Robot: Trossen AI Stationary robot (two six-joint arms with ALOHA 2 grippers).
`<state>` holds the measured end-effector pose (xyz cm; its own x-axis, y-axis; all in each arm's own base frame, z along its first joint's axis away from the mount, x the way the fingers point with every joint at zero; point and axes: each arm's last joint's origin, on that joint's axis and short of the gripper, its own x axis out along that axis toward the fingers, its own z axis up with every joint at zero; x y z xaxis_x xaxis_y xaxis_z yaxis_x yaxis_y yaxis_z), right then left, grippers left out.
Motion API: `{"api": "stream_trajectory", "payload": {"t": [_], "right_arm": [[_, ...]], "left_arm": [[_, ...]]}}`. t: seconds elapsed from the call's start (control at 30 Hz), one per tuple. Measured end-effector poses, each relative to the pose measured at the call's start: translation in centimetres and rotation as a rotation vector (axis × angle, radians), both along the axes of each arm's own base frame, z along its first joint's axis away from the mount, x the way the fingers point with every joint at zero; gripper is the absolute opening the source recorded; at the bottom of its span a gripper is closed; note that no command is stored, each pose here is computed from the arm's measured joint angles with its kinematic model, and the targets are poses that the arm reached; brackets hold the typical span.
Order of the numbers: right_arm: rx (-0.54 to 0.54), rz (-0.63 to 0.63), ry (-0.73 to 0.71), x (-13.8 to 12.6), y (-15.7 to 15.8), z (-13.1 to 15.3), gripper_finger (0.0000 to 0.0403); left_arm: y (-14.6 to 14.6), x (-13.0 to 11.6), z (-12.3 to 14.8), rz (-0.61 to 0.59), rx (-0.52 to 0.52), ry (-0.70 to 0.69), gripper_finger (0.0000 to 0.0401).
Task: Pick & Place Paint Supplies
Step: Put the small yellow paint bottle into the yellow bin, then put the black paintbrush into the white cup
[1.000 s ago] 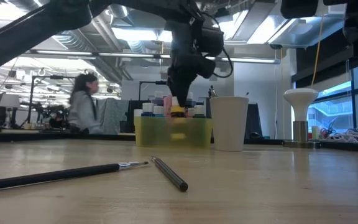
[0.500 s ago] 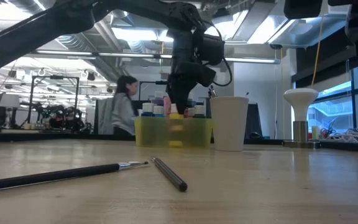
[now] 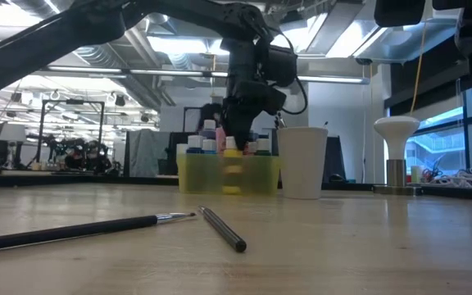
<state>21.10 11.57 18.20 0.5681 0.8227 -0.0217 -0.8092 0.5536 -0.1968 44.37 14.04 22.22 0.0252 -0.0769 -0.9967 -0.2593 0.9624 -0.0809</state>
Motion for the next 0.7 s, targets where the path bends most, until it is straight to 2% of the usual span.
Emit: {"api": "stream_trajectory", "payload": {"t": [0.33,0.47,0.7], "right_arm": [[-0.002,0.000,0.004,0.0,0.0,0.0,0.0112],[-0.004,0.002,0.008,0.0,0.0,-0.1,0.0112],[-0.009,0.002,0.004,0.0,0.0,-0.1,0.0112]], "left_arm": [[-0.1,0.1,0.8,-0.009,0.013,-0.027,0.0221],[0.0,0.1,1.5,-0.016,0.035,-0.048,0.0223],[-0.5,-1.0,3.0,0.004,0.042,-0.006,0.0223]]}}
